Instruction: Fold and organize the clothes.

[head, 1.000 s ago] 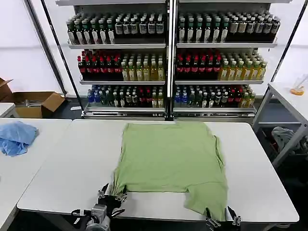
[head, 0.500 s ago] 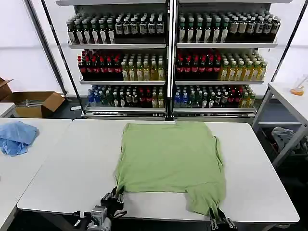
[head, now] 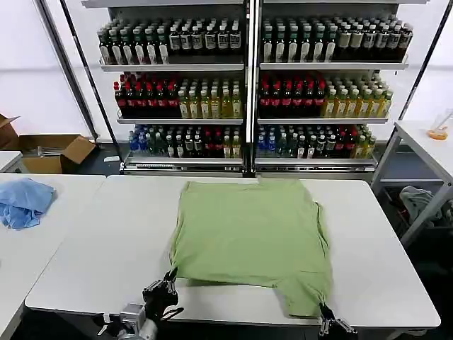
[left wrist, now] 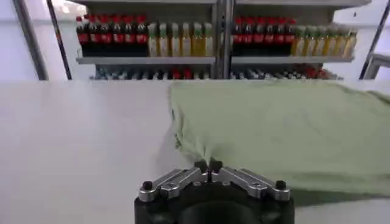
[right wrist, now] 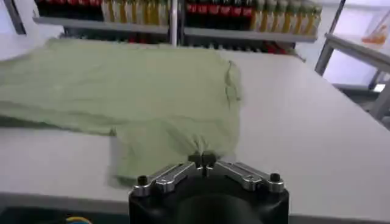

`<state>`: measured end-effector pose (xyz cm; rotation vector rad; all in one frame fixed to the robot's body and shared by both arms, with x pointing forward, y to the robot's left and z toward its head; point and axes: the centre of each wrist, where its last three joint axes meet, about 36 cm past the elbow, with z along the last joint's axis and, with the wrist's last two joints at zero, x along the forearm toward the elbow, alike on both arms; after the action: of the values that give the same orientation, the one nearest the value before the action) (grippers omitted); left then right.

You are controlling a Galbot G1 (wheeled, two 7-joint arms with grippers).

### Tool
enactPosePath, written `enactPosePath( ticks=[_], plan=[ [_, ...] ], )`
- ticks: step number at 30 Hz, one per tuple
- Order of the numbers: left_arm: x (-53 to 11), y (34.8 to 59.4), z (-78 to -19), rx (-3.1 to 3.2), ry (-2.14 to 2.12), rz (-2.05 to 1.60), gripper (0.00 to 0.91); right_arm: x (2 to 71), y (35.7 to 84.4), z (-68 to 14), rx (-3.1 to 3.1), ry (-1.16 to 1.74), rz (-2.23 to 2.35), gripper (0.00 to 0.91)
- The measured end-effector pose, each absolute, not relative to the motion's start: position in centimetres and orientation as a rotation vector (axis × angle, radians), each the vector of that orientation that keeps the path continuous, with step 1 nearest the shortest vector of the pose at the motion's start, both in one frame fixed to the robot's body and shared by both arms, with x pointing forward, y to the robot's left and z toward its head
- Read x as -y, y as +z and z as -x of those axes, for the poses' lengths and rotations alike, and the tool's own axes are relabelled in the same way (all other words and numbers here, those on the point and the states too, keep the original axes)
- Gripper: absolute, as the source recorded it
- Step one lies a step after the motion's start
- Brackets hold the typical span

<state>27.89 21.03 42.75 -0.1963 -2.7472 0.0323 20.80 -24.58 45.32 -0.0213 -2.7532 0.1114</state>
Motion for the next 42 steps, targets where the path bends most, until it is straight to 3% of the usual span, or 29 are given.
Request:
enactPosePath(
  ticks=[11, 36, 37, 38, 39, 40, 41, 42],
  plan=[
    [-21.7, 44.8, -28.1, 2.806, 0.018, 0.248, 0.02, 25.7, 47.0, -24.4, 2.86, 0.117, 0.006, 0.0],
    [-20.9, 39.9, -38.0, 2.786, -0.111, 0.273, 0.02, 25.8, 41.7, -37.5, 2.855, 0.222, -0.038, 0.0],
    [-20.8, 39.7, -38.4, 2.785, -0.117, 0.27, 0.03, 25.7, 41.4, -37.7, 2.848, 0.226, -0.044, 0.03],
    [-20.8, 39.6, -38.7, 2.786, -0.121, 0.265, 0.04, 25.6, 41.2, -37.9, 2.842, 0.228, -0.048, 0.464],
    [-20.8, 39.4, -39.0, 2.786, -0.126, 0.259, 0.474, 25.6, 41.1, -38.0, 2.837, 0.233, -0.05, 0.907],
    [-20.8, 39.3, -39.2, 2.784, -0.129, 0.252, 0.806, 25.5, 41.0, -38.1, 2.832, 0.236, -0.055, 0.907],
    [-20.8, 39.2, -39.4, 2.784, -0.132, 0.245, 0.907, 25.4, 40.9, -38.2, 2.829, 0.238, -0.059, 0.907],
    [-20.8, 39.1, -39.6, 2.784, -0.135, 0.24, 0.907, 25.4, 40.9, -38.3, 2.828, 0.238, -0.065, 0.907]
  ],
)
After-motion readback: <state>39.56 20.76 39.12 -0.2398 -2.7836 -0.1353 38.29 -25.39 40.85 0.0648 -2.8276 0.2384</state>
